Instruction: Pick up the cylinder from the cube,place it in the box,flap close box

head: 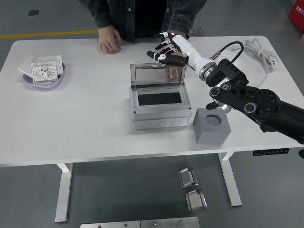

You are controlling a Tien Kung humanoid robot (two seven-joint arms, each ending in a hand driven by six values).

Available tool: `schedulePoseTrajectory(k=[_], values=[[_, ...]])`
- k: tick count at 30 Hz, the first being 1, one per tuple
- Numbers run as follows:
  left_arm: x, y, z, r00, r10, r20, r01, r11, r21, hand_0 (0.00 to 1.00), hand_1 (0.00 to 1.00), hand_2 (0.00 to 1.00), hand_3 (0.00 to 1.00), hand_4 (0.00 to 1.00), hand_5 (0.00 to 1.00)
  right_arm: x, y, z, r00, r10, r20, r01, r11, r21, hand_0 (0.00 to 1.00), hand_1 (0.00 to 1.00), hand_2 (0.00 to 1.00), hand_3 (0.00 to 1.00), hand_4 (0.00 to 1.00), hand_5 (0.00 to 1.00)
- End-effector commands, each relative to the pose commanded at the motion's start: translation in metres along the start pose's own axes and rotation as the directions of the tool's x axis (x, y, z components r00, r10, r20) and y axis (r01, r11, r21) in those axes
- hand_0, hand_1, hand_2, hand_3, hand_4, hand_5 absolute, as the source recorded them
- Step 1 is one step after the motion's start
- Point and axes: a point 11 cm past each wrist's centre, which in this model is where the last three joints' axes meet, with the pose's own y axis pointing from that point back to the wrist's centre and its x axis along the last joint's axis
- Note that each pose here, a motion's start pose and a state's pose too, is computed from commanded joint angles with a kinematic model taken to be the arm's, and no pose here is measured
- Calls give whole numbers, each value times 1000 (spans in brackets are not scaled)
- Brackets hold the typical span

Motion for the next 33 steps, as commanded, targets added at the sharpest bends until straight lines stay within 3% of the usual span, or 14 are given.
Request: schedulePoseTrajectory(k=[1, 16, 33], values=[[0, 0, 1, 1000, 0, 0, 0, 1000, -3, 685, 670, 572, 626, 514, 339, -1, 0, 2, 1000, -1, 3, 1, 1000, -4, 744, 711, 731, 848, 888, 733], [-3, 4, 14, 1000, -7, 11, 7, 999, -39, 685, 670, 572, 624, 515, 339, 0, 6, 36, 999, 17, 39, -13, 996, -91, 744, 708, 724, 841, 890, 756], [-7, 3, 10, 1000, -13, -1, 13, 999, -36, 684, 669, 571, 624, 514, 337, -15, 25, 26, 999, -40, -31, 39, 999, -25, 738, 700, 721, 839, 887, 748]])
